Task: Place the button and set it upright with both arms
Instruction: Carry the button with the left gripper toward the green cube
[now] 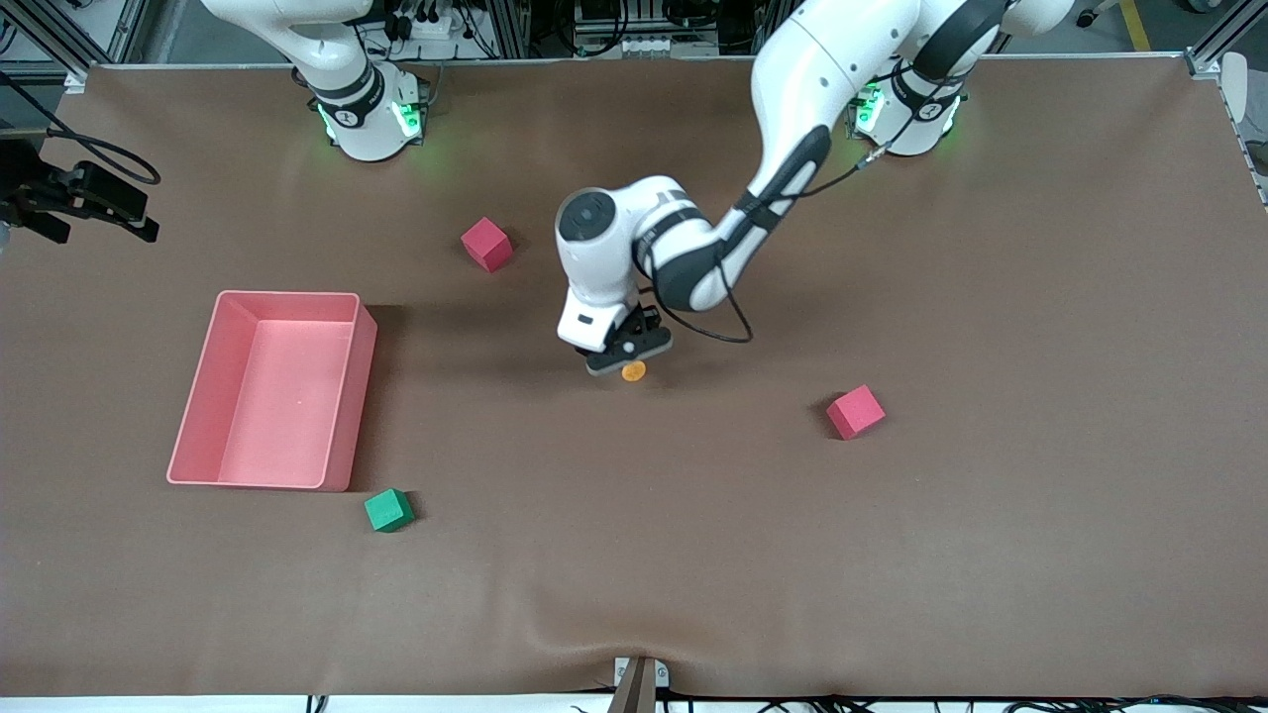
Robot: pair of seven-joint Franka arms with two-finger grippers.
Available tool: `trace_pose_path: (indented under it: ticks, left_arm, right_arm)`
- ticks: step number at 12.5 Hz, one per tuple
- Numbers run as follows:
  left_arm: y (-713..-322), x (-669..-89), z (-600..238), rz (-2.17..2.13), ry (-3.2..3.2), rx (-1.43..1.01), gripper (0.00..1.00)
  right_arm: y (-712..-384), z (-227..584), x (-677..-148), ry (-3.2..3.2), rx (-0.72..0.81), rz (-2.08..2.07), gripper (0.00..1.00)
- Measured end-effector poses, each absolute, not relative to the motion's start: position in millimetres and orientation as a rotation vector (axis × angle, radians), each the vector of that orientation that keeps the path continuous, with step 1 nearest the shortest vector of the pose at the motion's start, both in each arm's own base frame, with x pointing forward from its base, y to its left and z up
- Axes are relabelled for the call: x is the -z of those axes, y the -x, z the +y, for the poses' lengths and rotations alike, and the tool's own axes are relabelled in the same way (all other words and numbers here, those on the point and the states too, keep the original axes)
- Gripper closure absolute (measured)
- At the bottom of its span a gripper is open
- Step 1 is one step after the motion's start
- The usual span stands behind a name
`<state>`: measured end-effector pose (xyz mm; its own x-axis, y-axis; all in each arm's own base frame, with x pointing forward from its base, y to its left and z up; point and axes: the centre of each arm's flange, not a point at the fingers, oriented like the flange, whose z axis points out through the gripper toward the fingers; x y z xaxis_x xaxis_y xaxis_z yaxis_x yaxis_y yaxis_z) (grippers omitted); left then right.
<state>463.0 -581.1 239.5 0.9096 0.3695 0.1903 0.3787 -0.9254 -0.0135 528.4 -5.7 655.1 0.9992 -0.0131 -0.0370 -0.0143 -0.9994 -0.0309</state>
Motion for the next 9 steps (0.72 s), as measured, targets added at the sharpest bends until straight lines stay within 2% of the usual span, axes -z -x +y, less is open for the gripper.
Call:
trace_pose_path:
  ticks: [6, 9]
  left_arm:
    - [-417.2, -211.5, -609.4, -0.617, 2.894, 0.784, 0.58]
    - [-380.1, -192.0, -618.7, -0.564, 2.801, 0.864, 0.58]
  right_arm:
    - [-525.3, -5.6, -653.6, 3.109, -0.098, 0.021, 0.0]
    - [-525.3, -2.6, -653.6, 3.109, -0.098, 0.012, 0.0]
